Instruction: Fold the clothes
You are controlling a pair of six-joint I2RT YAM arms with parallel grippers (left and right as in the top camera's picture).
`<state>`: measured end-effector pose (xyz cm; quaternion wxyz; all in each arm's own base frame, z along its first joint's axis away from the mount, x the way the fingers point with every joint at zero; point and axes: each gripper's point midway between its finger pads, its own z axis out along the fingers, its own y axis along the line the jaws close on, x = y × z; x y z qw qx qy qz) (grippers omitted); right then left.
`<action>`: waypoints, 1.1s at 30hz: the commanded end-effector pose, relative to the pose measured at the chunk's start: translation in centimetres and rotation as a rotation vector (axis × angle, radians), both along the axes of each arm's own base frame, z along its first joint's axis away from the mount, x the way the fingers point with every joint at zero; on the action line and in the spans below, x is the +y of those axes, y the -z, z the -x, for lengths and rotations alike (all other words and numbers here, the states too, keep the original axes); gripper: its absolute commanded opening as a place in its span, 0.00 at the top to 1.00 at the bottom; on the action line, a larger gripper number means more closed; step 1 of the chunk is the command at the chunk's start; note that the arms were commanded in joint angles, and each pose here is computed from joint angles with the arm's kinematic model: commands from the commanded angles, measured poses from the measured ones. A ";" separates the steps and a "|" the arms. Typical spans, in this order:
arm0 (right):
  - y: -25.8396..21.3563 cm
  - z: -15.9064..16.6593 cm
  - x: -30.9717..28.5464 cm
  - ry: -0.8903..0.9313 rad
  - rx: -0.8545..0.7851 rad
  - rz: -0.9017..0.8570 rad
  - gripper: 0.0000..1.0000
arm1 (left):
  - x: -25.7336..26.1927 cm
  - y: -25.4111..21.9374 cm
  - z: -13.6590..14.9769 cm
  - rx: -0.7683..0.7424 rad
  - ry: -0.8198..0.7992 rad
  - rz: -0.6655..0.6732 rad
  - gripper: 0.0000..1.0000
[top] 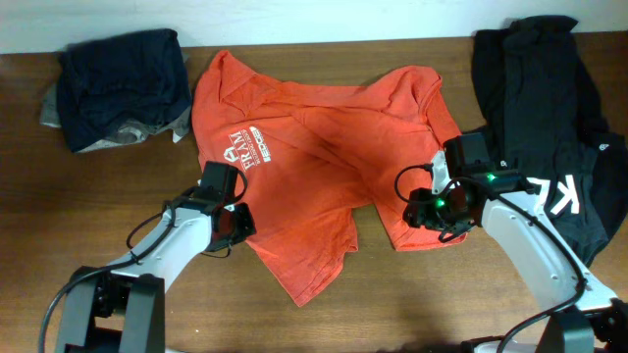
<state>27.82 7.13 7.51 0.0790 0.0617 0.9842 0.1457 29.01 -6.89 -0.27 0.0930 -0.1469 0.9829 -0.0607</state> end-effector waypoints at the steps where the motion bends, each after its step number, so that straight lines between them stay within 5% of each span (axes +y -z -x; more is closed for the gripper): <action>1: 0.7 0.5 -0.2 -0.012 0.015 0.026 0.44 | 1.2 0.4 -0.3 0.022 -0.038 0.000 0.99; 27: 7.4 3.0 2.1 -0.067 0.161 0.163 0.45 | 3.4 -0.7 -1.4 -0.016 -0.054 -0.007 0.99; 33: 7.4 2.8 2.2 -0.067 0.153 0.161 0.64 | 3.5 -0.7 -1.6 -0.023 -0.056 -0.016 0.99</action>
